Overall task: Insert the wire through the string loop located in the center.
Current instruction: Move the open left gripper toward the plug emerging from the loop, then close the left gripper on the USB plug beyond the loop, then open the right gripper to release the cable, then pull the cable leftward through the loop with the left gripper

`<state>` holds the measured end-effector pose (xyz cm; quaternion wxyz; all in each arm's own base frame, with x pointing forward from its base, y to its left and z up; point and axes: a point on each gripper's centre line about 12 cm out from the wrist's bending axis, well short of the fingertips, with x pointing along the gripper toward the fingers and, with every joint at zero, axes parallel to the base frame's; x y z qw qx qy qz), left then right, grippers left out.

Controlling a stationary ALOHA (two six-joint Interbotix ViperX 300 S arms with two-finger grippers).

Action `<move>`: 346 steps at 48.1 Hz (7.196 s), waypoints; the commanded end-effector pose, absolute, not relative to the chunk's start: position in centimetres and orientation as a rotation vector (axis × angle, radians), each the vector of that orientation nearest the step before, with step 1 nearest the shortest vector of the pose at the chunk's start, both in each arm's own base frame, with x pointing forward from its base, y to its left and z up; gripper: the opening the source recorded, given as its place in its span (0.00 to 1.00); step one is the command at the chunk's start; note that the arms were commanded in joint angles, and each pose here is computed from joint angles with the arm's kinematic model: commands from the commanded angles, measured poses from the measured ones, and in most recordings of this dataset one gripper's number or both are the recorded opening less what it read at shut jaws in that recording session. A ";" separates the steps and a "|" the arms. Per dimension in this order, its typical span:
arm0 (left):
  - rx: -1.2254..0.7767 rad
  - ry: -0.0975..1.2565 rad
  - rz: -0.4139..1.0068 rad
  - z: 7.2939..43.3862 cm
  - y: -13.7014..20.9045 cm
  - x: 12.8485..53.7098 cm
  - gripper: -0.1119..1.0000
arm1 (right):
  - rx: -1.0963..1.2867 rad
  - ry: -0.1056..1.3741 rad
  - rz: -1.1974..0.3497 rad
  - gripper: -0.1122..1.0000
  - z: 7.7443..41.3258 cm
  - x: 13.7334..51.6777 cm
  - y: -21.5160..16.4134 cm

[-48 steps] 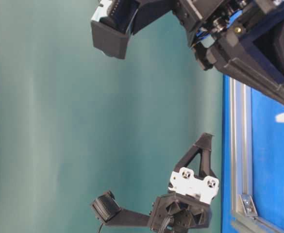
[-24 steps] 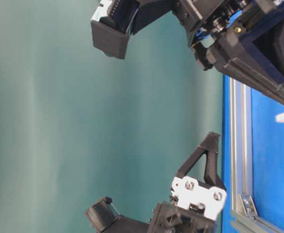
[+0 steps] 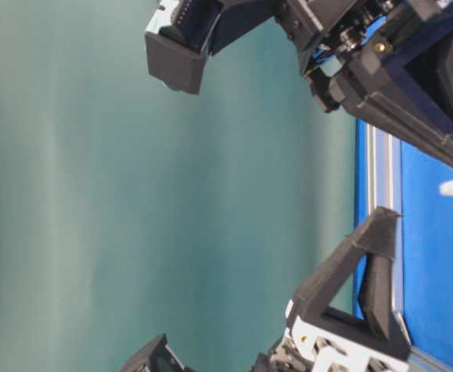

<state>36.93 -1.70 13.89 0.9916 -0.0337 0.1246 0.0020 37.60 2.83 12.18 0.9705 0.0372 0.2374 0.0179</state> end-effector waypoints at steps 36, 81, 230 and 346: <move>-0.064 0.210 -0.073 15.5 -4.5 36.9 0.25 | 0.071 0.439 0.039 0.08 13.2 38.1 2.8; -0.118 0.356 -0.042 11.7 -4.0 37.8 0.92 | 0.068 0.429 0.042 0.08 13.3 38.2 2.9; -0.134 0.385 -0.053 12.4 -4.0 32.8 0.17 | 0.069 0.456 0.041 0.96 13.0 37.9 2.8; -0.211 0.431 -0.042 14.8 -2.6 22.8 0.92 | 0.070 0.420 0.049 0.96 18.9 36.3 2.8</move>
